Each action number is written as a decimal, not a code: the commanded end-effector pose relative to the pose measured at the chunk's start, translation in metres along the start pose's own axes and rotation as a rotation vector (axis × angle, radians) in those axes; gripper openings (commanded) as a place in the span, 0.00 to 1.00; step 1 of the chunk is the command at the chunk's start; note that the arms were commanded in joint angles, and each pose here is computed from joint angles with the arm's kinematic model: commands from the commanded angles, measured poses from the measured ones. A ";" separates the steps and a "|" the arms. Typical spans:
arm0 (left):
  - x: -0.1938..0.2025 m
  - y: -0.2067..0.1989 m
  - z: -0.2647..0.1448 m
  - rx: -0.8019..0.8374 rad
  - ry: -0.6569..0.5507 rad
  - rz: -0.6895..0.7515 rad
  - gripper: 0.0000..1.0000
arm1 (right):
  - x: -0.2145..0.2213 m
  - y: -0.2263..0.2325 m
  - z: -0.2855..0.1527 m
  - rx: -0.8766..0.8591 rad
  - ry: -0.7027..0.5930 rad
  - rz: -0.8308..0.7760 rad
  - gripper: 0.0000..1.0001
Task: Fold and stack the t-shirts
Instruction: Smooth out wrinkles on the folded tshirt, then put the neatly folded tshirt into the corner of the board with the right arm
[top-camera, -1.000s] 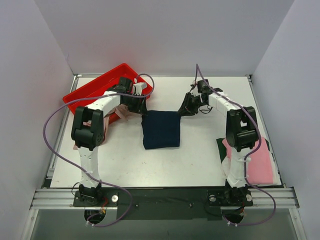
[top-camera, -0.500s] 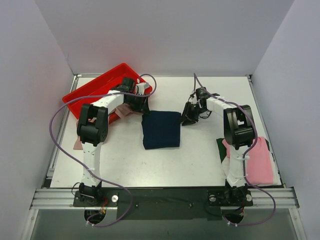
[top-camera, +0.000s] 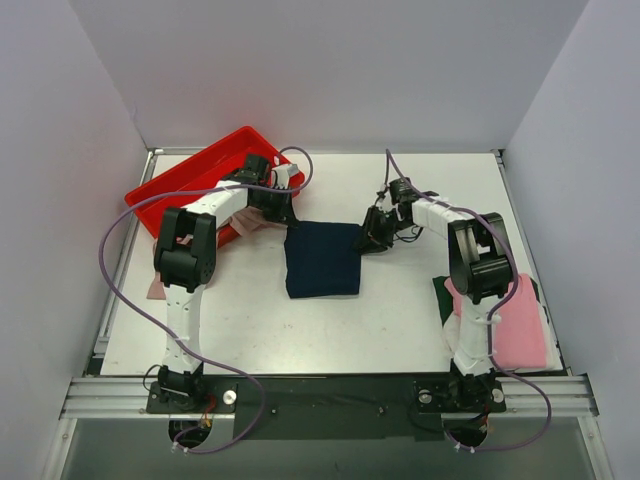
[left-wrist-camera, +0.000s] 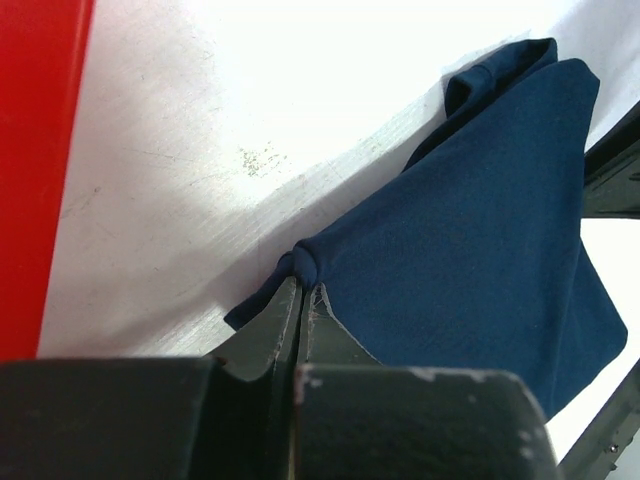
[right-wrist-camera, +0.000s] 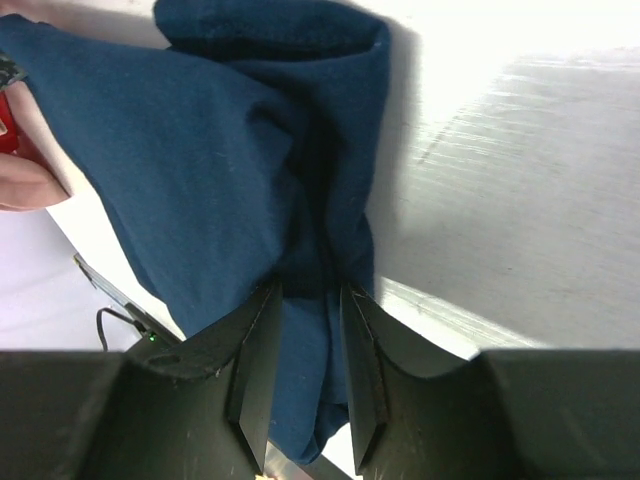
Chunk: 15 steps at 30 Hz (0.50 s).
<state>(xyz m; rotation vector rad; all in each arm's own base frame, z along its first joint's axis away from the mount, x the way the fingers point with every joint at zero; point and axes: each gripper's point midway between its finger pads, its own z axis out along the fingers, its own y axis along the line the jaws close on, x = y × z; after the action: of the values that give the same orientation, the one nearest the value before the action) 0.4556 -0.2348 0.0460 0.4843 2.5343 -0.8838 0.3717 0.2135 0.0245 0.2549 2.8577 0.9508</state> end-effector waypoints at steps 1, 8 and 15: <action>-0.016 -0.002 -0.003 0.006 -0.053 0.027 0.00 | -0.002 0.021 -0.010 -0.067 -0.010 -0.015 0.27; -0.028 0.018 -0.009 -0.089 -0.084 0.006 0.00 | 0.013 -0.002 0.002 -0.026 0.036 0.036 0.00; -0.043 0.038 -0.025 -0.196 -0.126 0.032 0.00 | 0.017 -0.019 -0.016 -0.025 0.018 0.051 0.00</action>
<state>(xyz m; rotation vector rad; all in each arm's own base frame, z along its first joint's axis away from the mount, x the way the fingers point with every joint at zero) 0.4630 -0.2245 0.0409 0.4267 2.5586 -0.7952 0.3585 0.2127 0.0133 0.3018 2.8642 1.0303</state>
